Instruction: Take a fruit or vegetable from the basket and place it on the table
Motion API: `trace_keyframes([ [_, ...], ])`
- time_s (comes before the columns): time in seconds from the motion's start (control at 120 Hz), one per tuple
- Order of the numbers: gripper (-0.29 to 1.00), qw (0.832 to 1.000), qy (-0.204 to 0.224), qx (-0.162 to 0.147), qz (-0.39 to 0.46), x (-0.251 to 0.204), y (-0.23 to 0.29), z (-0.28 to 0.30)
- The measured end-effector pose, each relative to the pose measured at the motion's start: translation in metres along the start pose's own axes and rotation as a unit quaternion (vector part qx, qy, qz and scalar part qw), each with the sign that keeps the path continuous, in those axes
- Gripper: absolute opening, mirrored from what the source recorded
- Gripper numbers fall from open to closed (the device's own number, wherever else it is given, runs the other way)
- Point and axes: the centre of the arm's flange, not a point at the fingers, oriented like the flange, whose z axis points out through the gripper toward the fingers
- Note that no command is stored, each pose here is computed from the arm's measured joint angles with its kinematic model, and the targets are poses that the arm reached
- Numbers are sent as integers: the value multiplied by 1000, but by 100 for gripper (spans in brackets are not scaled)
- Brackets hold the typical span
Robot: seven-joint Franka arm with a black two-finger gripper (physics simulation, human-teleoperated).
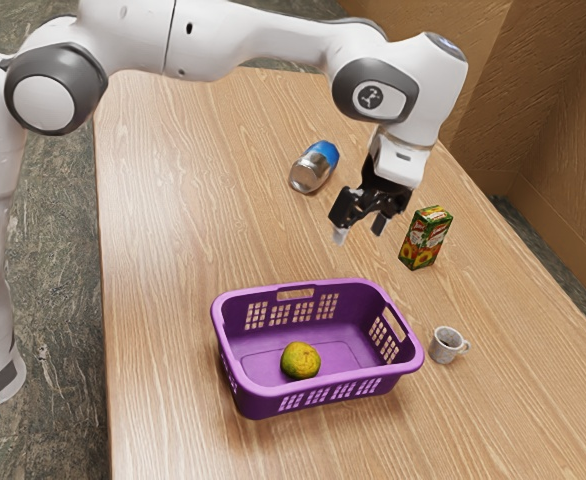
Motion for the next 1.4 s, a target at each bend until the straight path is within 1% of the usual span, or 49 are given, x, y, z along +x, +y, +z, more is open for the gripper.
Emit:
trace_keyframes([
  [0.317,70,999,0,-3,40,12,3,7],
  [0.417,70,999,8,12,49,15,8,0],
  [0.492,70,998,10,28,63,24,29,-7],
  [0.575,70,997,8,25,72,27,54,7],
  [0.683,70,996,9,46,76,25,79,14],
  [0.733,70,995,5,61,80,27,87,18],
  [0.817,70,992,-17,86,95,31,103,25],
  [0.892,70,989,-31,99,109,38,117,32],
  [0.967,70,988,-35,105,110,39,122,32],
  [1.117,70,989,-27,103,101,38,122,31],
  [1.283,70,988,-16,119,92,32,137,-2],
  [1.4,70,987,-15,126,98,33,155,-3],
])
